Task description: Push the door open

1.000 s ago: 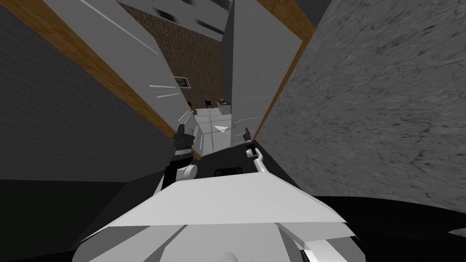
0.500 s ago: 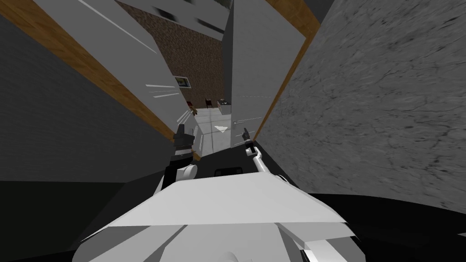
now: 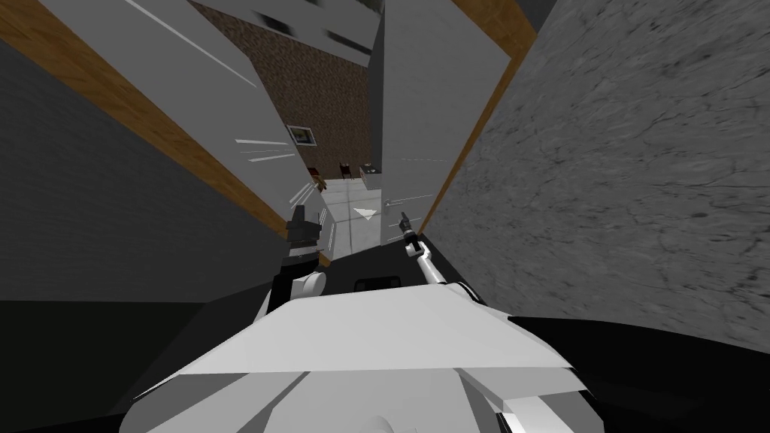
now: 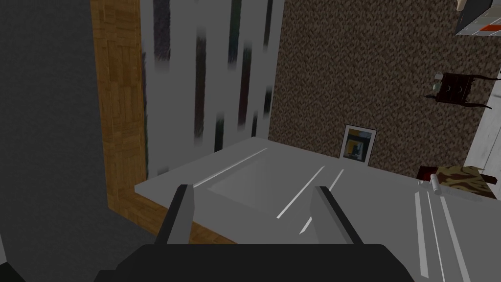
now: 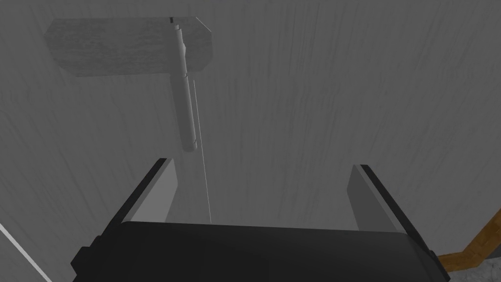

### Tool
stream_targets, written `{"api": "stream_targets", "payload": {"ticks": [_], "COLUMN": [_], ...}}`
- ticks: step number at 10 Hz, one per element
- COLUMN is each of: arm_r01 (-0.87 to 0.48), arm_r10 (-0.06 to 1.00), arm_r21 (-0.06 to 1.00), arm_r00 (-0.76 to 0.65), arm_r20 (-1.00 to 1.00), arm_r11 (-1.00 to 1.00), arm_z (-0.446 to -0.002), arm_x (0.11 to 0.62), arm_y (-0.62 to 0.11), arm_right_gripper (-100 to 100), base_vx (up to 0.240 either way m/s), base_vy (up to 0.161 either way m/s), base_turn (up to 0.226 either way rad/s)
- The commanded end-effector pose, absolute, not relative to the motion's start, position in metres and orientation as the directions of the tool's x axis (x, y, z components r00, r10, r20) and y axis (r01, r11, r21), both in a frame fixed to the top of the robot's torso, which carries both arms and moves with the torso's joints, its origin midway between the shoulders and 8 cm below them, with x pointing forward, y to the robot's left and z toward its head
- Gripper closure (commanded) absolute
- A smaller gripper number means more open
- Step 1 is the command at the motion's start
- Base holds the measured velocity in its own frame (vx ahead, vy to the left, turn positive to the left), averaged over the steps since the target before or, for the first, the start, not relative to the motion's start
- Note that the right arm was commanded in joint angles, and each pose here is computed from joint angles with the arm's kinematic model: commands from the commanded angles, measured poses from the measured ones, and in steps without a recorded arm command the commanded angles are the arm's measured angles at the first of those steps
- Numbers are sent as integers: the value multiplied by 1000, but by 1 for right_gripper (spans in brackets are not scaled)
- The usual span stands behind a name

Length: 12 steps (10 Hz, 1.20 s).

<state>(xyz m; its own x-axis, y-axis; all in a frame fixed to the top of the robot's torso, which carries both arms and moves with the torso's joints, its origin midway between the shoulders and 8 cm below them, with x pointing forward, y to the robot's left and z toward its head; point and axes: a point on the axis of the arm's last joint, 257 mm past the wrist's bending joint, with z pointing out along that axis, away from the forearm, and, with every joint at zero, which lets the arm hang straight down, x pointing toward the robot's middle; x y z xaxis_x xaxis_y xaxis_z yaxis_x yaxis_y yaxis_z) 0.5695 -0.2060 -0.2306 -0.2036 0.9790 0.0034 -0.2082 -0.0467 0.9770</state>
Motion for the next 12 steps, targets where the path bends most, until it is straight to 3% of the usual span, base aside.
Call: {"api": "stream_targets", "payload": {"ticks": [1, 12], "arm_r01": [-182, -40], "arm_r10": [977, 970], "arm_r21": [982, 999], "arm_r00": [-212, -243], "arm_r20": [3, 0], "arm_r11": [-42, -10], "arm_z": [-239, -283], "arm_x": [576, 607], "arm_y": [-204, -204], "arm_right_gripper": [-100, -100], "base_vx": [42, 58], "base_vy": [-24, -36], "base_turn": [18, 21]}}
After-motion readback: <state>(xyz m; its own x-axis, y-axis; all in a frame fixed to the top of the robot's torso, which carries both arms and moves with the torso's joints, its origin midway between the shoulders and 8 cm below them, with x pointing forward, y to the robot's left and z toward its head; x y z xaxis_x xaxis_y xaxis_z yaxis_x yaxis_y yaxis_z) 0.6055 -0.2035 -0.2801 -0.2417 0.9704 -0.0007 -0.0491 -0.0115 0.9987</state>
